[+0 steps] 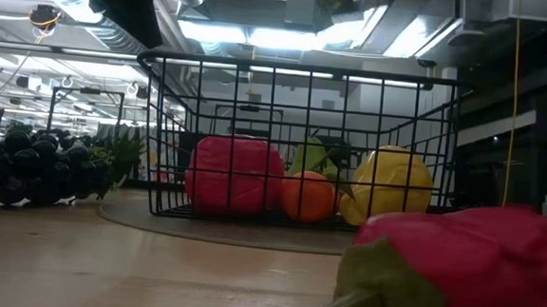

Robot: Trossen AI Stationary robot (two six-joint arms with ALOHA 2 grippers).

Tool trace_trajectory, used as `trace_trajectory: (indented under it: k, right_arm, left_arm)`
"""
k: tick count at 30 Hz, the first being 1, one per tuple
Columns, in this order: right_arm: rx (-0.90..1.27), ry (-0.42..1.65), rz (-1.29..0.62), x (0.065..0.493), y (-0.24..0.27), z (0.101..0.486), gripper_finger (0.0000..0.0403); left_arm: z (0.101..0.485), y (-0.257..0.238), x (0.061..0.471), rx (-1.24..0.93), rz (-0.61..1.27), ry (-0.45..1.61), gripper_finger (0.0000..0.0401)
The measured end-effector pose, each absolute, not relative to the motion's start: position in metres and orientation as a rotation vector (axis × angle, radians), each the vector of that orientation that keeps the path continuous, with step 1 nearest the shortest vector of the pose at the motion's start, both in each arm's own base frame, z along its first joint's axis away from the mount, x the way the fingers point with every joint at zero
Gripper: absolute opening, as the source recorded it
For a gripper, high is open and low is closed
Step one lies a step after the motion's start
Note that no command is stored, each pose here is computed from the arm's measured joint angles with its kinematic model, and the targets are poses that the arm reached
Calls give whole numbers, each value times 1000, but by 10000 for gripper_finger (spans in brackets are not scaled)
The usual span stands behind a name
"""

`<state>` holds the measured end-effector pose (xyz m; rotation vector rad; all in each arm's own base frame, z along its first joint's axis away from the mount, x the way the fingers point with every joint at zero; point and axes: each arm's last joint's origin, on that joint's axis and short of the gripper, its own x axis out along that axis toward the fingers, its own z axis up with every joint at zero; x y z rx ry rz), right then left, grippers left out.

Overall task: Build produce basket
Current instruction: Put the green grapes into the black wire basket

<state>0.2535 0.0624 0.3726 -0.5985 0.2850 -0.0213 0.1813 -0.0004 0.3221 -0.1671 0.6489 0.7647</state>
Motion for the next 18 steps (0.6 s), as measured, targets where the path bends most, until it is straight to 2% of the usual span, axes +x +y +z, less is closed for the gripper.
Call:
trace_trajectory:
  k: [10,18]
  right_arm:
    - [-606,138,292,256,69,375,14]
    - [-603,109,339,256,71,376,15]
  left_arm:
    - [322,0,181,-166,764,649,128]
    - [322,0,181,-166,764,649,128]
